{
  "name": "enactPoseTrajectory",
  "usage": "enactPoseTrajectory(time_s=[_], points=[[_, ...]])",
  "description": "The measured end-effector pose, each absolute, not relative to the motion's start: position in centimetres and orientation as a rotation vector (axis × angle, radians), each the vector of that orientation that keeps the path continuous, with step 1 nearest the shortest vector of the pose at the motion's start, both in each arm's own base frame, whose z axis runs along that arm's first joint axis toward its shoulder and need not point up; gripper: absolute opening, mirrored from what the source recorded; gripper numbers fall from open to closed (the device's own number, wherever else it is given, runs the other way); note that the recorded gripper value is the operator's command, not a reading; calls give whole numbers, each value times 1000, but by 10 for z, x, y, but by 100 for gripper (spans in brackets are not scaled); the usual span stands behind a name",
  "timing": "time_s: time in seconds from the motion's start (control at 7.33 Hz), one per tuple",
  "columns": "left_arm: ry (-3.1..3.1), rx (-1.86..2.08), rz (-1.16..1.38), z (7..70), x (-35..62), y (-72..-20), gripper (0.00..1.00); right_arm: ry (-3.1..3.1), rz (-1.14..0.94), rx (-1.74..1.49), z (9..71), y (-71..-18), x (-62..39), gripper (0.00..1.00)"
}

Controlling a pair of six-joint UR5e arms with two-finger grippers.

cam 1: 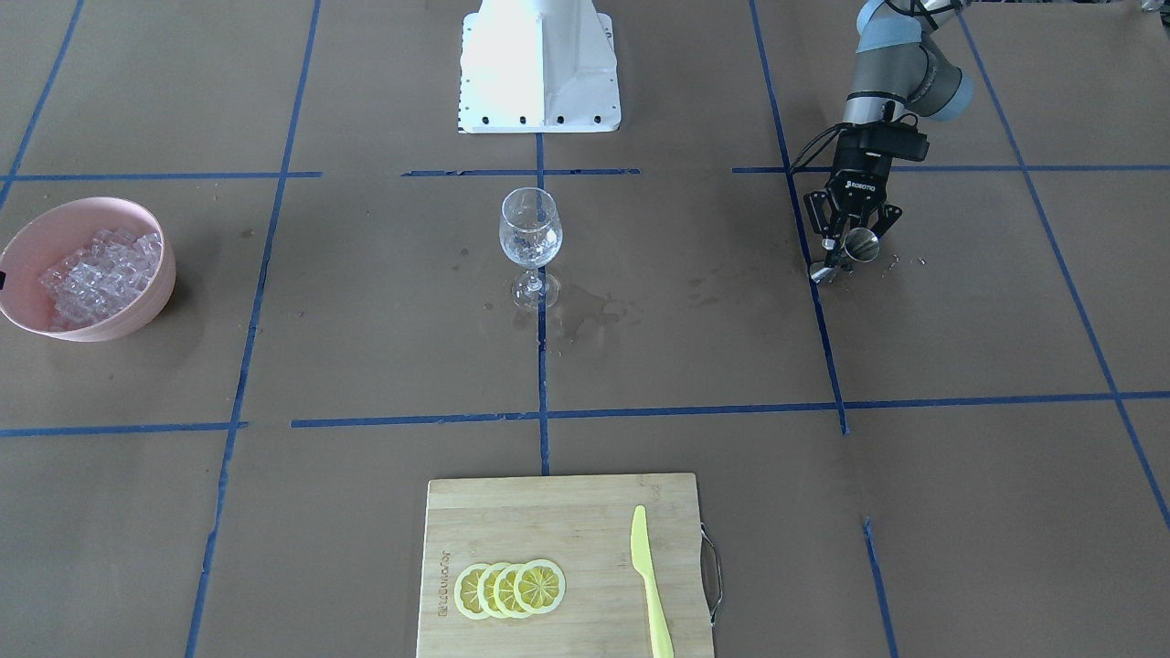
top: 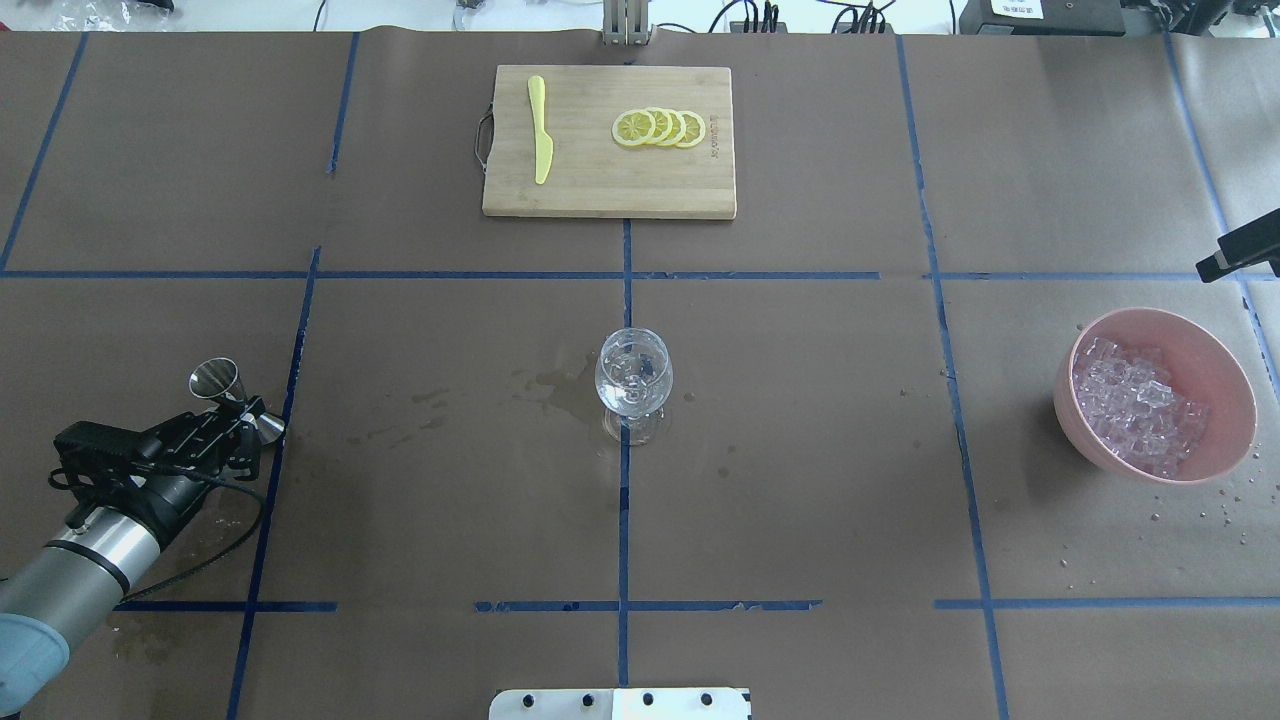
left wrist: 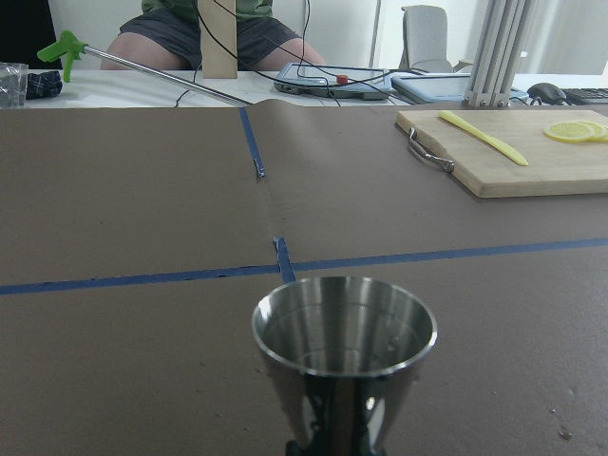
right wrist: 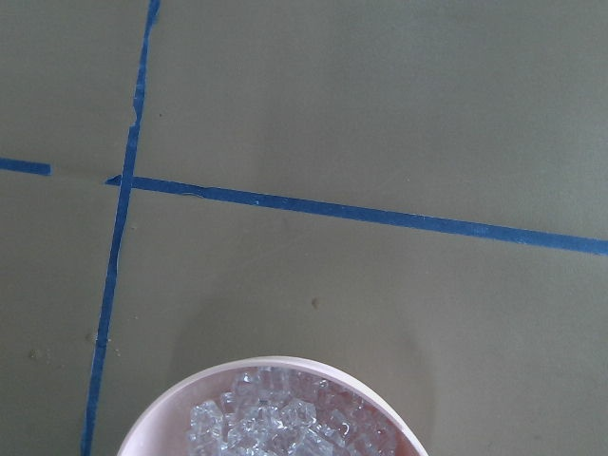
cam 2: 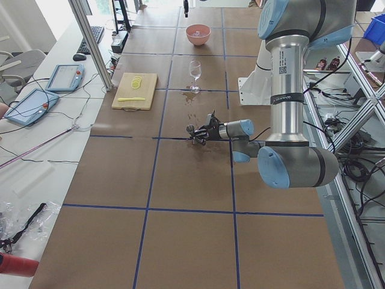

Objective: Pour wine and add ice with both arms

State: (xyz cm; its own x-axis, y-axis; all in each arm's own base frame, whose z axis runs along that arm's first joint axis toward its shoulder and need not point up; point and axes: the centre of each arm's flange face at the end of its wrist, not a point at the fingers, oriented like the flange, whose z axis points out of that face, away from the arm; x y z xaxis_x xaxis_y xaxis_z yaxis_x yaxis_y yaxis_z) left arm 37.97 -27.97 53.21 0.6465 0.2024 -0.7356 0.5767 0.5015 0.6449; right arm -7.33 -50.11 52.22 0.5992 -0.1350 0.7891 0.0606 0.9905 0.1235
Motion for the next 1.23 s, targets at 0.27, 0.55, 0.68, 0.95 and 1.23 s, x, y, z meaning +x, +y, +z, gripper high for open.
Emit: enactPoseTrajectory(time_s=[0.27, 0.55, 0.68, 0.95, 1.23], points=[[869, 1057, -252, 531, 380, -279, 30, -922, -113, 86, 522, -501, -73, 100], [870, 1059, -249, 529, 380, -279, 53, -921, -113, 86, 522, -501, -73, 100], [871, 1059, -248, 528, 379, -279, 60, -921, -113, 85, 522, -501, -73, 100], [870, 1059, -243, 527, 379, -279, 73, -921, -112, 85, 523, -501, -73, 100], [861, 1066, -222, 527, 379, -279, 98, -923, -113, 87, 522, -501, -73, 100]])
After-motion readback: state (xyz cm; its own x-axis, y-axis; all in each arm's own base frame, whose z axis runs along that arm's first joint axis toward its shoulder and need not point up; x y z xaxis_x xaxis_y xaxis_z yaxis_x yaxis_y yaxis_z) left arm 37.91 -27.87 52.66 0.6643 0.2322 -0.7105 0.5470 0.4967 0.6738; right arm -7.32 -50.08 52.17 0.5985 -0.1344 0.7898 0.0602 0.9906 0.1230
